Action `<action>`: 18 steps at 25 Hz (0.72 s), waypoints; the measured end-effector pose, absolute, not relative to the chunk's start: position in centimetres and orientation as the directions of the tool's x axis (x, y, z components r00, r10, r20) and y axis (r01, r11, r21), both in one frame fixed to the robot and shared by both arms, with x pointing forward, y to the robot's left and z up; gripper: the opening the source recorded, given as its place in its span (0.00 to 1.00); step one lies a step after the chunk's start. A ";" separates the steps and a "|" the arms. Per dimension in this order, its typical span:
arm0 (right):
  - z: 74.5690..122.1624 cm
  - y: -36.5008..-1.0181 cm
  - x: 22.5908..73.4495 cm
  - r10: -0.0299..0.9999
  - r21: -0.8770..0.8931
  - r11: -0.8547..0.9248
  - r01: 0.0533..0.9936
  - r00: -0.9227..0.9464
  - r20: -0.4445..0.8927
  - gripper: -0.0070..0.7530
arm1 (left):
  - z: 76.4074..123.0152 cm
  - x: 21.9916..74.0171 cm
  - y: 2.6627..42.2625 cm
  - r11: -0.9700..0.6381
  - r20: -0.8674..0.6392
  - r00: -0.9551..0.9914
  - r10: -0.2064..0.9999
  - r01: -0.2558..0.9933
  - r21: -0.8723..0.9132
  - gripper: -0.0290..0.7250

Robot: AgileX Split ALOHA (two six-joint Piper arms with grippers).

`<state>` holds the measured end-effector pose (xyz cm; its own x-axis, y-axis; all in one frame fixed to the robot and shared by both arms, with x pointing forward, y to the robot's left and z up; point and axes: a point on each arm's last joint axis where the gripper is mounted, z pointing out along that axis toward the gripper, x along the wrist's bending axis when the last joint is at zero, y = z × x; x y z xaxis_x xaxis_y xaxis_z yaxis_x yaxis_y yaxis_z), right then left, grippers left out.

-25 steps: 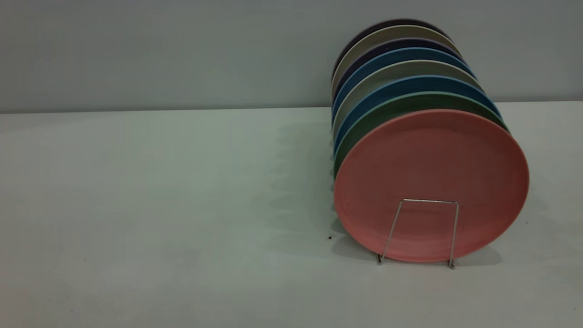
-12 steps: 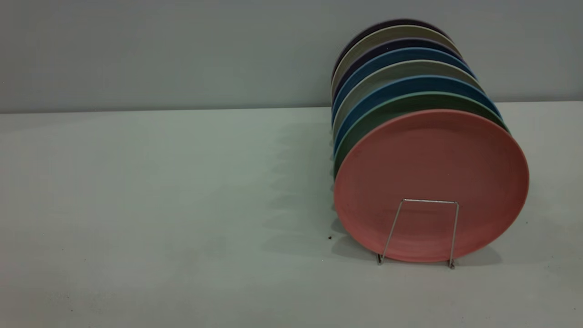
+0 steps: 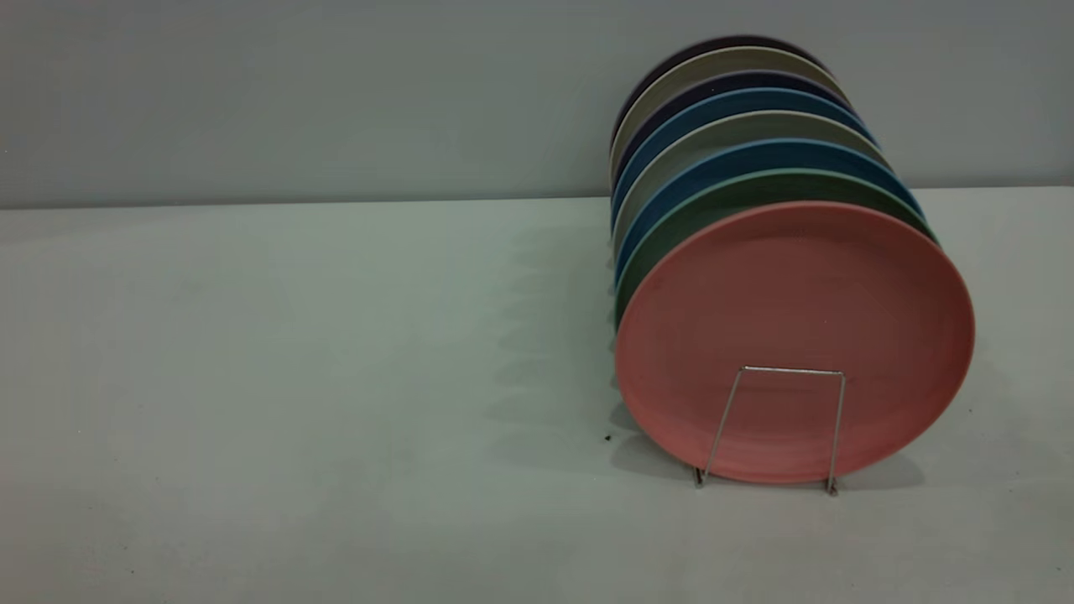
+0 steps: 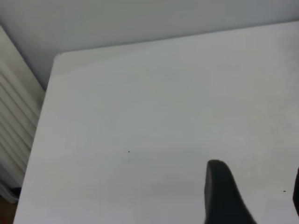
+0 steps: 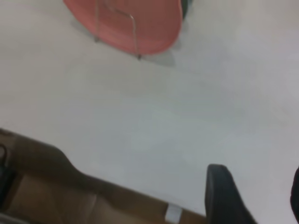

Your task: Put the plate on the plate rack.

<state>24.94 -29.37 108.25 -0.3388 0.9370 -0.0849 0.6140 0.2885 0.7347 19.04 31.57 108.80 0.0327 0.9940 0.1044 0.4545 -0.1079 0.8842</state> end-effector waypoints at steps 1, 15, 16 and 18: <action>108.1 -29.3 24.6 0.931 0.746 0.296 0.596 -0.354 -0.086 0.48 | 108.8 19.0 31.6 -0.108 0.102 0.038 0.994 0.454 0.884 0.57; 106.5 -28.8 23.5 0.889 0.802 0.345 0.488 -0.445 -0.112 0.43 | 108.8 19.2 32.1 -0.176 0.122 0.149 0.981 0.437 0.882 0.57; 106.2 -28.8 23.6 0.887 0.797 0.350 0.492 -0.448 -0.113 0.43 | 108.8 19.3 32.2 -0.181 0.125 0.154 0.980 0.436 0.882 0.57; 105.7 -28.8 23.7 0.881 0.791 0.363 0.492 -0.457 -0.120 0.43 | 108.8 19.3 32.3 -0.190 0.133 0.158 0.978 0.433 0.881 0.57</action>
